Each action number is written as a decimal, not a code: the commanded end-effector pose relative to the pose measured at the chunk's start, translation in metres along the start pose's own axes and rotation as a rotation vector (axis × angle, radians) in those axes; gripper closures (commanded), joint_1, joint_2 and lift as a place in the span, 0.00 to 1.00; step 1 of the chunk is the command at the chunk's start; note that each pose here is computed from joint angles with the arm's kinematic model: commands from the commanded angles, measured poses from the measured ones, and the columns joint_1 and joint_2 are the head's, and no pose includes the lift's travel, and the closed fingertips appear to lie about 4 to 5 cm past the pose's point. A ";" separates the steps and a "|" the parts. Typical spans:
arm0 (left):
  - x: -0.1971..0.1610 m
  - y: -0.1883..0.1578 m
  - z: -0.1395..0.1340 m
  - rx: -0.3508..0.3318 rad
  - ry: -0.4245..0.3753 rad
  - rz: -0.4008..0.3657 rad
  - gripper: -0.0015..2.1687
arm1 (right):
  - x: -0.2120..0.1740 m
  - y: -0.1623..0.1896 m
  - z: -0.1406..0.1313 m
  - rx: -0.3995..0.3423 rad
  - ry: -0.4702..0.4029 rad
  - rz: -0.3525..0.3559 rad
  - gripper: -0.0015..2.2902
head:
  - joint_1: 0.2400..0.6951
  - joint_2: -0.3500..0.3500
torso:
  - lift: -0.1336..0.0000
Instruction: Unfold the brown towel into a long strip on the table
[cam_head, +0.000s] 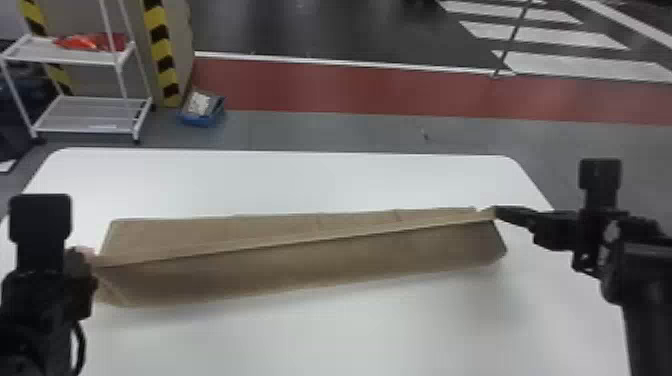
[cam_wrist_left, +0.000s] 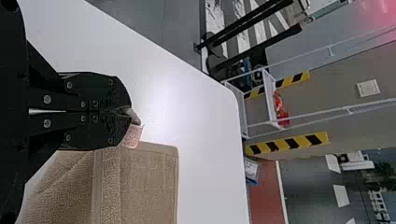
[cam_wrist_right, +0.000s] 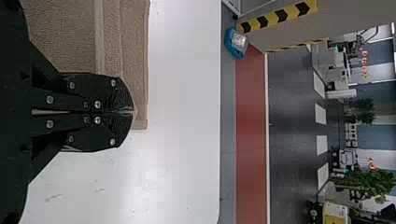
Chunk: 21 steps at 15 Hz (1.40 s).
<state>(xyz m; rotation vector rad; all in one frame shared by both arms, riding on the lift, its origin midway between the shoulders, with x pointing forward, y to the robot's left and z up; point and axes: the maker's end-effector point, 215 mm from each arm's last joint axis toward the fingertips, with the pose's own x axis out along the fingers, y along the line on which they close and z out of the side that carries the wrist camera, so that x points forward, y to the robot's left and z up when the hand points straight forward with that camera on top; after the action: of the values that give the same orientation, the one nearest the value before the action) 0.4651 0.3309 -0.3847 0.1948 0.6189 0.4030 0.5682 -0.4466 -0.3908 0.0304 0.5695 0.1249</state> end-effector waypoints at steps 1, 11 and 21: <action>0.017 -0.005 0.011 -0.002 0.009 -0.001 0.77 | 0.017 0.009 0.011 -0.006 0.022 0.006 0.72 | 1.00 0.32 | 0.13; 0.046 -0.028 0.042 0.004 -0.020 0.003 0.77 | 0.041 0.006 -0.010 -0.051 0.084 -0.024 0.72 | 1.00 0.35 | 0.13; 0.082 -0.050 0.059 0.058 -0.056 0.030 0.06 | 0.059 0.008 -0.009 -0.106 0.070 -0.039 0.51 | 1.00 0.34 | 0.13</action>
<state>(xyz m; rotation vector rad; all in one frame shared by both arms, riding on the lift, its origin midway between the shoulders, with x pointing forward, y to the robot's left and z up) 0.5718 0.3151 -0.3947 0.2510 0.5749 0.4012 0.6082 -0.4343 -0.4276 -0.0753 0.6336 0.1138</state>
